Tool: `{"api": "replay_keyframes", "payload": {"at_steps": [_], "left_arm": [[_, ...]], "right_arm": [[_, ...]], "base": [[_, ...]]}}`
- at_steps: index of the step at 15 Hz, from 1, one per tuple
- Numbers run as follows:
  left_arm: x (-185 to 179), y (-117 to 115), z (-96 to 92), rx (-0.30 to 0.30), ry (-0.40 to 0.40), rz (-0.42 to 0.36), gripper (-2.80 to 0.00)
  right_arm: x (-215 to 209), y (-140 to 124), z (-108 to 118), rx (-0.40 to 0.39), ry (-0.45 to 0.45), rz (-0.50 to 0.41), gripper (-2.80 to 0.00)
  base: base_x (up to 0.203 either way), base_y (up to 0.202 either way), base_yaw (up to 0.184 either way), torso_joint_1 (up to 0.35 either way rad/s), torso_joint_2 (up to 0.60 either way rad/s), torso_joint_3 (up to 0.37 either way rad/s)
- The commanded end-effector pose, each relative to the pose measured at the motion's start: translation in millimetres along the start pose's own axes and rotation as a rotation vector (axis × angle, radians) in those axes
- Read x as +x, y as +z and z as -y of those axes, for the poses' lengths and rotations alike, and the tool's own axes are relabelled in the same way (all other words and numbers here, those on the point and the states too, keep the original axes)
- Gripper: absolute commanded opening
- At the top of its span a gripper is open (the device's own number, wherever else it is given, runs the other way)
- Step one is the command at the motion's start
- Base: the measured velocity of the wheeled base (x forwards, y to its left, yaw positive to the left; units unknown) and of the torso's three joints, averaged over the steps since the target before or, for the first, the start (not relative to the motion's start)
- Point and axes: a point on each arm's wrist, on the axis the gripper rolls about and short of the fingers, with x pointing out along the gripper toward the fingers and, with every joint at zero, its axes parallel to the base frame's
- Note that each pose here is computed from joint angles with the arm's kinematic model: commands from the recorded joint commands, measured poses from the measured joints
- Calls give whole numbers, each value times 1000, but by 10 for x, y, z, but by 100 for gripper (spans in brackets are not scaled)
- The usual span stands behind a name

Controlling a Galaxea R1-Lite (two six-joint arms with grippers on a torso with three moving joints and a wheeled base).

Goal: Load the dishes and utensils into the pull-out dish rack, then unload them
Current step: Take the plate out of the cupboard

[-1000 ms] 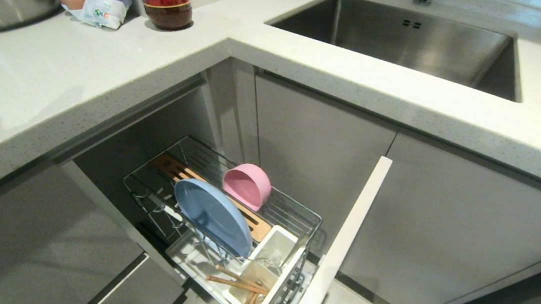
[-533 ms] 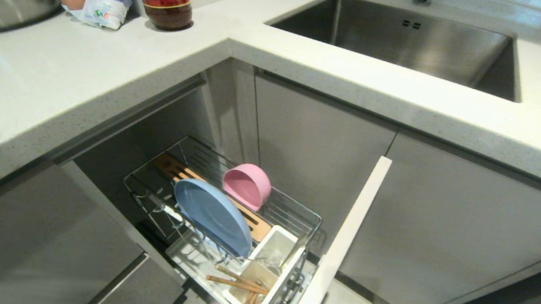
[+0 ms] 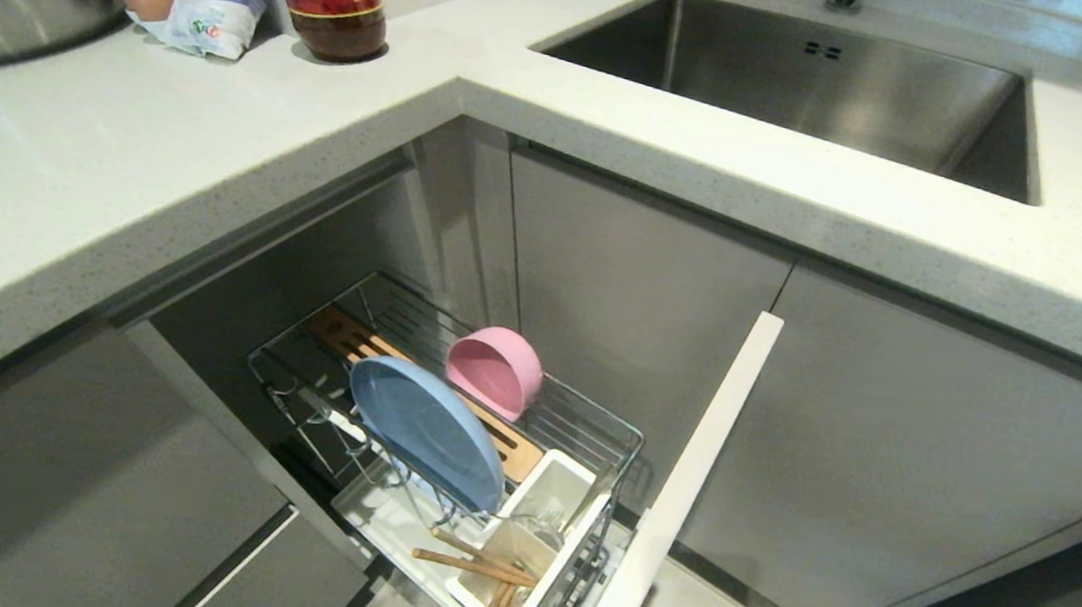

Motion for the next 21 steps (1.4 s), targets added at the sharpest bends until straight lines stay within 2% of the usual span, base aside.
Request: {"api": "replay_keyframes", "payload": {"at_steps": [1, 3, 6, 7, 9, 11, 14, 15, 17, 18, 19, 20, 21], "left_arm": [[-110, -109, 61, 17, -6, 0, -280], [-148, -387, 49, 36, -12, -44, -280], [-351, -817, 37, 88, -67, -18, -280], [-350, -887, 39, 98, -92, -13, -280], [-222, -1015, 31, 115, -106, -29, -280], [-14, -1307, 1, 132, -99, -51, -280], [234, -1822, -56, 160, -71, 11, -280], [260, -1950, -69, 172, -67, 9, -280], [265, -2079, -84, 192, -55, -74, -280], [245, -2203, -100, 192, -40, -204, -280], [218, -2282, -111, 192, -23, -302, -280], [210, -2305, -113, 189, -21, -326, -280], [225, -2272, -110, 189, -21, -284, -280]], "right_arm": [[-3, -1, 0, 1, 0, 5, -280], [-3, -1, 0, 1, 0, 5, -280], [-3, -1, 0, 1, 0, 5, -280], [-3, -1, 0, 1, 0, 5, -280], [-3, -1, 0, 1, 0, 5, -280], [-3, -1, 0, 1, 0, 5, -280], [-3, -1, 0, 1, 0, 5, -280], [-3, -1, 0, 1, 0, 5, -280], [-3, 0, 1, 1, 1, 4, -280], [-3, -1, 0, 1, 0, 5, -280], [-3, -1, 0, 1, 0, 5, -280], [-3, 0, 0, 1, 1, 5, -280], [-3, 0, 0, 1, 0, 4, -280]], "base": [[0, 0, 0, 0, 0, 0], [0, 0, 0, 0, 0, 0], [0, 0, 0, 0, 0, 0], [0, 0, 0, 0, 0, 0], [0, 0, 0, 0, 0, 0], [0, 0, 0, 0, 0, 0], [0, 0, 0, 0, 0, 0], [0, 0, 0, 0, 0, 0], [0, 0, 0, 0, 0, 0], [0, 0, 0, 0, 0, 0], [0, 0, 0, 0, 0, 0], [0, 0, 0, 0, 0, 0], [0, 0, 0, 0, 0, 0]]}}
